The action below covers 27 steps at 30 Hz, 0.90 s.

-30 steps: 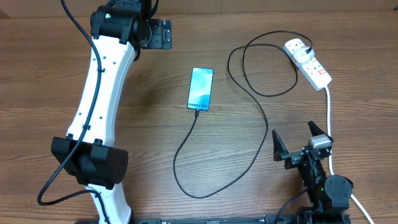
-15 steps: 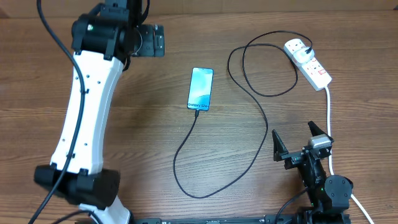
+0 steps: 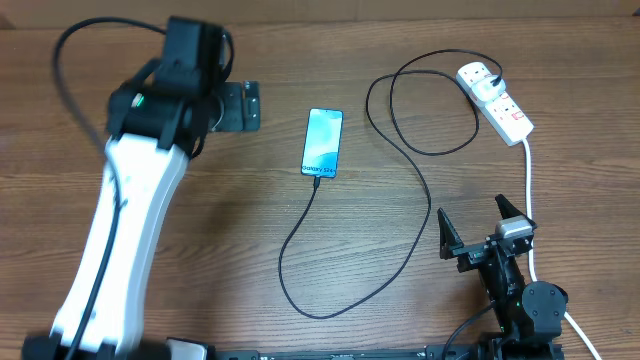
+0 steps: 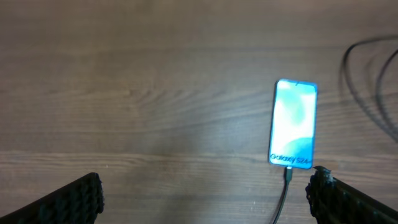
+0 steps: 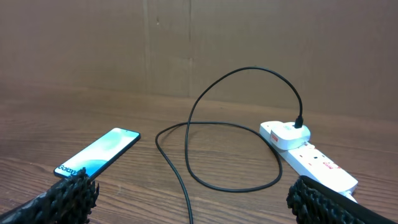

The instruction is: Plug charger to phone and switch on socket

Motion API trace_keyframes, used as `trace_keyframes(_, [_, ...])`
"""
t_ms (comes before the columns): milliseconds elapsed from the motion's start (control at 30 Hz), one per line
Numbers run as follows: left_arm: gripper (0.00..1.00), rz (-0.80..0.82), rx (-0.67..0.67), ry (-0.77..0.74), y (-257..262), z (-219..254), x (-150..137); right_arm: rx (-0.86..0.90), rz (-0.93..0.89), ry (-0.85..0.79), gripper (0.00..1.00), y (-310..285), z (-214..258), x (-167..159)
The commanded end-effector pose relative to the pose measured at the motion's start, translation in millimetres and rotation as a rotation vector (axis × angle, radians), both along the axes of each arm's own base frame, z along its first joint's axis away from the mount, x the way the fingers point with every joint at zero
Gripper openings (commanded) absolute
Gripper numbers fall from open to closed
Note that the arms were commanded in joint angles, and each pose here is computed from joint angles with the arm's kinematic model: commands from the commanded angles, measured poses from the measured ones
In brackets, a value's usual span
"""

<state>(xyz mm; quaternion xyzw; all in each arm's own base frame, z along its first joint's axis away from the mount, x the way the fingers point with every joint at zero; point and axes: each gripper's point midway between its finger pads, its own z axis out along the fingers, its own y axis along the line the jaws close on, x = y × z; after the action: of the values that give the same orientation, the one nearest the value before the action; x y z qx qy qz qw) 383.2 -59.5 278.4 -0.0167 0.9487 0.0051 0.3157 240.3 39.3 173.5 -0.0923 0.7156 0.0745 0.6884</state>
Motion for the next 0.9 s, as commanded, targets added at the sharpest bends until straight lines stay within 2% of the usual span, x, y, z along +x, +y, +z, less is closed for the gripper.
trace_keyframes(0, [1.0,0.015,-0.001,-0.027,7,-8,-22,-0.001,0.003,-0.01,1.0,1,0,0])
trace_keyframes(200, [1.0,0.003,-0.026,-0.062,11,-47,-55,-0.001,0.003,-0.01,1.0,1,0,0])
trace_keyframes(300, [1.0,0.003,-0.034,-0.099,14,-48,-66,-0.001,0.003,-0.01,1.0,1,0,0])
trace_keyframes(367, [1.0,0.003,-0.051,-0.175,15,-42,-73,-0.001,0.003,-0.01,1.0,1,0,0])
trace_keyframes(867, [1.0,-0.012,-0.126,-0.528,19,-46,-95,-0.001,0.003,-0.01,1.0,1,0,0])
